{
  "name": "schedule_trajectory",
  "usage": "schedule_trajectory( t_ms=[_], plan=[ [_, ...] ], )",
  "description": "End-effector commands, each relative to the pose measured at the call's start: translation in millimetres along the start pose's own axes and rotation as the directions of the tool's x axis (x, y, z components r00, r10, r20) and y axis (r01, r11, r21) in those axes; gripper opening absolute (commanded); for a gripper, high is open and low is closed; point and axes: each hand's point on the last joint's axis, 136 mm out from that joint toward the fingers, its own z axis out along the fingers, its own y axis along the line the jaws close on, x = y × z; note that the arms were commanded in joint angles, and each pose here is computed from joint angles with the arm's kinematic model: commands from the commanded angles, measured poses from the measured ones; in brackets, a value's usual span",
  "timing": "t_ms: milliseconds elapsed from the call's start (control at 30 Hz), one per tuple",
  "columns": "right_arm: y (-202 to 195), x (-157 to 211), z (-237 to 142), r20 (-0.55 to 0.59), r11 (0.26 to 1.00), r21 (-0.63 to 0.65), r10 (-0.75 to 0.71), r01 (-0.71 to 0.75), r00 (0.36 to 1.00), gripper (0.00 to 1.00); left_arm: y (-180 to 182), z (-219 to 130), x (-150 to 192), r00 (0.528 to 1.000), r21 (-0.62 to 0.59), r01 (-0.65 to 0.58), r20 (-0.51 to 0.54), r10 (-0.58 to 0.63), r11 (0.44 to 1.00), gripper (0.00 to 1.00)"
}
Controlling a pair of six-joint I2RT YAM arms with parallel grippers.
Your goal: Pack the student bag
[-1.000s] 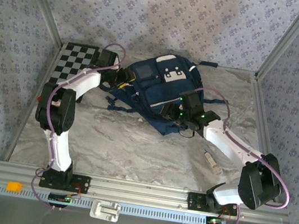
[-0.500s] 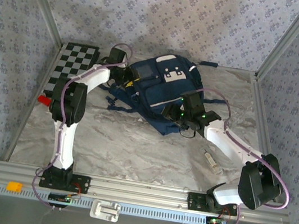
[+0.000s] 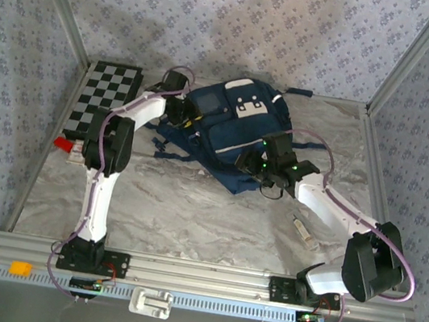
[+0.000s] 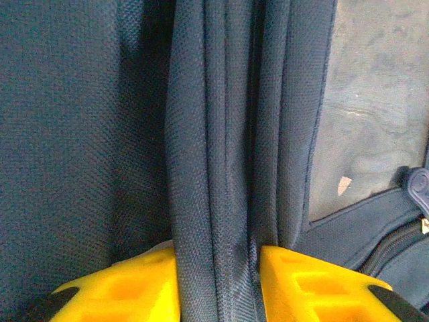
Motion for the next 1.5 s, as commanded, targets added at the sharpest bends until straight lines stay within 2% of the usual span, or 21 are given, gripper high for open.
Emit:
schedule_trajectory(
  t_ms=[0, 67, 167, 400, 667, 867, 1033, 1167, 1233, 1300, 1467],
  plan=[
    [0, 0, -5, 0.004, 1.000, -0.015, 0.013, -0.013, 1.000, 0.57, -2, 10, 6, 1.000, -0.036, 0.016, 0.001, -0.016, 0.999, 0.33],
    [0, -1, -5, 0.006, 1.000, -0.015, 0.015, -0.015, 1.000, 0.57, -2, 13, 8, 1.000, -0.046, 0.024, 0.008, -0.024, 0.999, 0.29],
    [-3, -2, -4, 0.007, 1.000, -0.011, 0.022, -0.022, 1.000, 0.57, 0, 15, 9, 0.999, -0.057, 0.048, 0.022, -0.047, 0.997, 0.17],
    [-10, -5, -1, 0.000, 1.000, -0.001, 0.024, -0.024, 1.000, 0.57, -17, 2, 9, 0.997, -0.011, 0.068, 0.043, -0.068, 0.998, 0.00],
    [-14, -24, 19, -0.007, 1.000, 0.006, 0.014, -0.014, 1.000, 0.57, -25, -26, 28, 0.993, 0.046, 0.108, 0.041, -0.110, 0.993, 0.00],
    [-20, -70, 35, 0.026, 1.000, 0.008, -0.017, 0.017, 1.000, 0.57, -12, -52, 52, 0.986, 0.083, 0.163, 0.033, -0.166, 0.983, 0.00],
    [-20, -110, 35, 0.055, 0.993, 0.105, -0.050, 0.044, 0.997, 0.60, -10, -71, 72, 0.971, 0.146, 0.233, 0.022, -0.238, 0.962, 0.00],
    [-2, -103, 19, 0.040, 0.971, 0.191, -0.150, 0.140, 0.988, 0.64, -22, -78, 80, 0.967, 0.181, 0.249, 0.007, -0.255, 0.951, 0.00],
    [-5, -88, 3, 0.018, 0.943, 0.292, -0.174, 0.161, 0.985, 0.67, -27, -80, 81, 0.959, 0.217, 0.276, -0.001, -0.282, 0.936, 0.00],
    [-4, -73, -12, 0.002, 0.923, 0.337, -0.199, 0.187, 0.980, 0.70, -33, -86, 81, 0.955, 0.249, 0.289, -0.003, -0.298, 0.924, 0.00],
    [6, -35, -39, -0.079, 0.905, 0.348, -0.232, 0.245, 0.969, 0.71, -45, -99, 84, 0.950, 0.286, 0.299, -0.003, -0.311, 0.910, 0.00]
  ],
)
